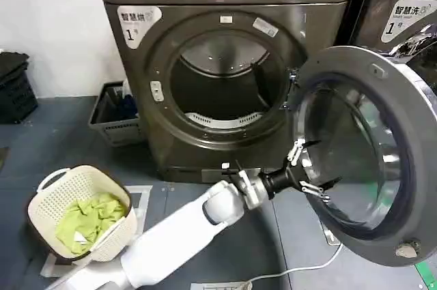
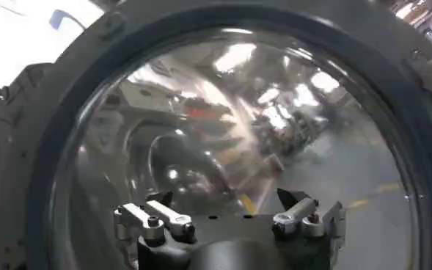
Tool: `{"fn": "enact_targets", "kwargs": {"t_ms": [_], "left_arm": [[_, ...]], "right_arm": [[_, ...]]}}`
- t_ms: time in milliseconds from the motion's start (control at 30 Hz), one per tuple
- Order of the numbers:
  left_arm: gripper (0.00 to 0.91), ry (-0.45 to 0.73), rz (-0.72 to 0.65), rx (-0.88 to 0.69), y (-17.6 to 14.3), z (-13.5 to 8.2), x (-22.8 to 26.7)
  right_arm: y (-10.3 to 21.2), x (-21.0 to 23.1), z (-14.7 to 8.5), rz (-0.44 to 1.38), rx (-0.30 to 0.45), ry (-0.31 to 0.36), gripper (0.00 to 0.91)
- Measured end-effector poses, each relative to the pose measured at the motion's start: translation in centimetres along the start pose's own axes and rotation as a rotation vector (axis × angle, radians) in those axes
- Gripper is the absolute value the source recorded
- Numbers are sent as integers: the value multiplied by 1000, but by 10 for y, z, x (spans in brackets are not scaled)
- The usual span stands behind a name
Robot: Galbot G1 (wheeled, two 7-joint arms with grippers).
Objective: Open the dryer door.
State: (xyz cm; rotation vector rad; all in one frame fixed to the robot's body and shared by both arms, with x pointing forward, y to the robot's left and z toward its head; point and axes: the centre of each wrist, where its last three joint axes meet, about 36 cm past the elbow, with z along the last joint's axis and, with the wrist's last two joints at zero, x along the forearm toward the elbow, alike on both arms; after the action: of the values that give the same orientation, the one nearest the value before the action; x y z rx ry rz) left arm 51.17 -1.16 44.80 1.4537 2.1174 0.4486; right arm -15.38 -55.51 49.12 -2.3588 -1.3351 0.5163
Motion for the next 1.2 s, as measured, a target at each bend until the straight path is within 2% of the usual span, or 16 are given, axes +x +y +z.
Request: {"fn": "enact_targets", "kwargs": {"t_ms": [600, 867, 1200], "left_arm": [[907, 18, -10, 21, 1, 6, -62], [907, 107, -49, 29, -3, 1, -80], [907, 157, -65, 32, -3, -6, -93]], "right_arm": [[-17, -10, 0, 26, 27, -61, 907], [-18, -10, 1, 8, 32, -98, 907], [-15, -8, 1, -15, 36, -121, 907]]}}
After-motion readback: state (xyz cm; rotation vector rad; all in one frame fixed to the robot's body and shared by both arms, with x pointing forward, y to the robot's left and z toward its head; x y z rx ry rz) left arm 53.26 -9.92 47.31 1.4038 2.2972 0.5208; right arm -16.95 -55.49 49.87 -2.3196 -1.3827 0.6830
